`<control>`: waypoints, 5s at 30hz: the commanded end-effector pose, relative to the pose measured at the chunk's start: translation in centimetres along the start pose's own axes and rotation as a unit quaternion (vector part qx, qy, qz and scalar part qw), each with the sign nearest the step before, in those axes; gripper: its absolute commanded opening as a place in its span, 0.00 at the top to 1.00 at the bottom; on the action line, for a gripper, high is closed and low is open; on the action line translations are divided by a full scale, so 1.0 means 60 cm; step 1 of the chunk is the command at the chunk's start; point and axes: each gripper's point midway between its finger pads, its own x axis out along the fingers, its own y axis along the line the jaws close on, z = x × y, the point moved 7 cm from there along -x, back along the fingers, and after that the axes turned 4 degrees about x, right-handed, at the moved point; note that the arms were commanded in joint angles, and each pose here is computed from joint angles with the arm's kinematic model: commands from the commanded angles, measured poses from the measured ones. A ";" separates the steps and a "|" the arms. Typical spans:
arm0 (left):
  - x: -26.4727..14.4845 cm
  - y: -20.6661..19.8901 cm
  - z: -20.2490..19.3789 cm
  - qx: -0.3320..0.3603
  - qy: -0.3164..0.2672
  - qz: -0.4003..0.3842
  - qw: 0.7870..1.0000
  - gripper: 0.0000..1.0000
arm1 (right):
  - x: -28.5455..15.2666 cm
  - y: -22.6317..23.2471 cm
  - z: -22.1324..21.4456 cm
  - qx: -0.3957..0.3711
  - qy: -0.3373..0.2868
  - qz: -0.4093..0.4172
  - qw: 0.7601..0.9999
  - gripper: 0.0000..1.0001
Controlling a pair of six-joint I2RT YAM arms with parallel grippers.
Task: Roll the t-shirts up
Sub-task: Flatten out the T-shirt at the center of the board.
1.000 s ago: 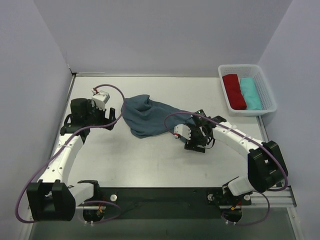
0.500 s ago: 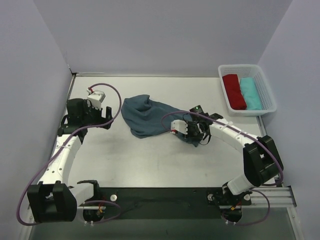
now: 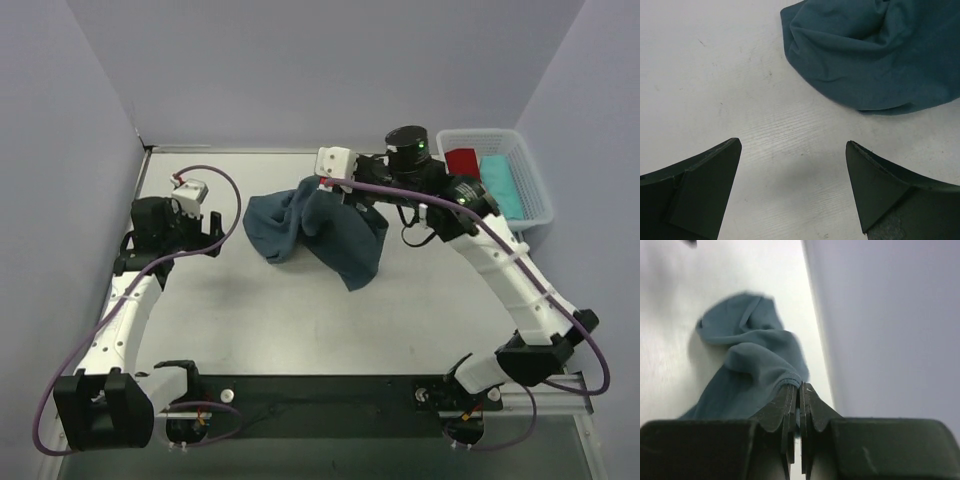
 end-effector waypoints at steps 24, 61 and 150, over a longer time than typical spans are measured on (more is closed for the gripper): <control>0.001 0.041 0.082 0.029 -0.063 0.067 0.995 0.04 | -0.145 0.044 -0.575 0.463 0.386 -0.102 0.791 0.53; -0.006 0.038 0.014 0.057 0.003 0.061 0.996 0.03 | 0.051 0.232 -0.376 -0.124 0.089 0.590 0.793 0.61; 0.284 -0.066 0.051 0.100 0.161 -0.091 0.978 0.11 | -0.166 0.026 -0.331 0.296 0.222 -0.051 0.927 1.00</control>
